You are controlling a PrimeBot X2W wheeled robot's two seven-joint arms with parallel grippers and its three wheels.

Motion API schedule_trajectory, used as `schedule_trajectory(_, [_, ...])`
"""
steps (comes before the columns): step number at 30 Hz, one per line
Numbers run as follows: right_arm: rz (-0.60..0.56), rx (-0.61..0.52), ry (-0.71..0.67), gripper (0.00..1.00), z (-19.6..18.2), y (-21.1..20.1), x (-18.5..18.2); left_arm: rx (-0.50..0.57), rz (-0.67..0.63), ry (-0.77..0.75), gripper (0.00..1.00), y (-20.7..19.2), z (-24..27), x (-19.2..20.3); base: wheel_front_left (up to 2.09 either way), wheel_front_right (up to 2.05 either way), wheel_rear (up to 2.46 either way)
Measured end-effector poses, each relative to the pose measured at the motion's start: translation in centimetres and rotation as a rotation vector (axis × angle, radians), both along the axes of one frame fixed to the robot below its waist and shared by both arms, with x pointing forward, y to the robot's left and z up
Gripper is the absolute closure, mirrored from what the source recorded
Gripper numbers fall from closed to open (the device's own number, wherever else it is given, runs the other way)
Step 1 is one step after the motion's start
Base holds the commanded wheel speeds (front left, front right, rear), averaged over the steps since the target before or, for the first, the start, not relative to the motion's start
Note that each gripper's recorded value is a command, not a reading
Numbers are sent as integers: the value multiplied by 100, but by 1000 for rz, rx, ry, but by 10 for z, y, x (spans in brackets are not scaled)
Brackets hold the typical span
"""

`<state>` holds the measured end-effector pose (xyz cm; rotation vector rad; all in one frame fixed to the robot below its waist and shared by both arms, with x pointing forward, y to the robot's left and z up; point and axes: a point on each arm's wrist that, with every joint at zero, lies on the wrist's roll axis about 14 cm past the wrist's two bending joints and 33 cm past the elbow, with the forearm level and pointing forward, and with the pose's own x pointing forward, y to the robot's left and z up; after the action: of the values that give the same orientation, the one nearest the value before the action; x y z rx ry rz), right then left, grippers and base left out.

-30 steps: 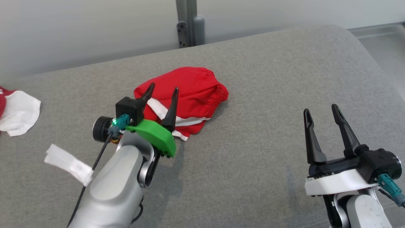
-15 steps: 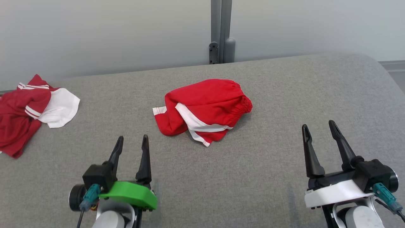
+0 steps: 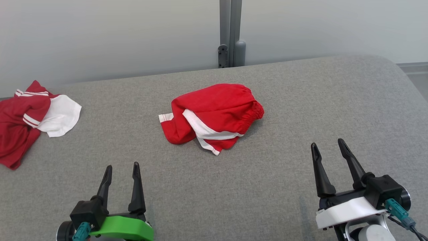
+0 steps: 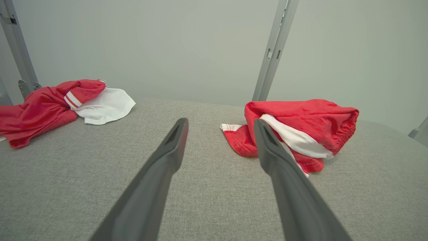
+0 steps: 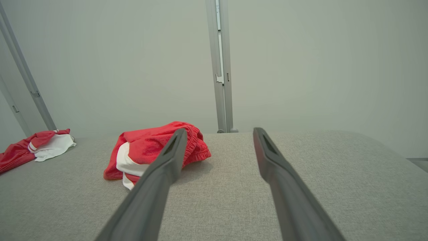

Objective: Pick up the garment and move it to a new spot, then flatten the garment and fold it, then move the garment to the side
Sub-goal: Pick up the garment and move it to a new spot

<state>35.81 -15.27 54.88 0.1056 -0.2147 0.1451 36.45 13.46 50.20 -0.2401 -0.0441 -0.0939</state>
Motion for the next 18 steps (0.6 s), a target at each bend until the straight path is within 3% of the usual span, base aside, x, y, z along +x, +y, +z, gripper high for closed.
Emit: schedule_trajectory(18, [3, 1, 30, 0, -9, 1, 1, 9, -2, -1, 0, -1, -2, 0, 0, 0, 0])
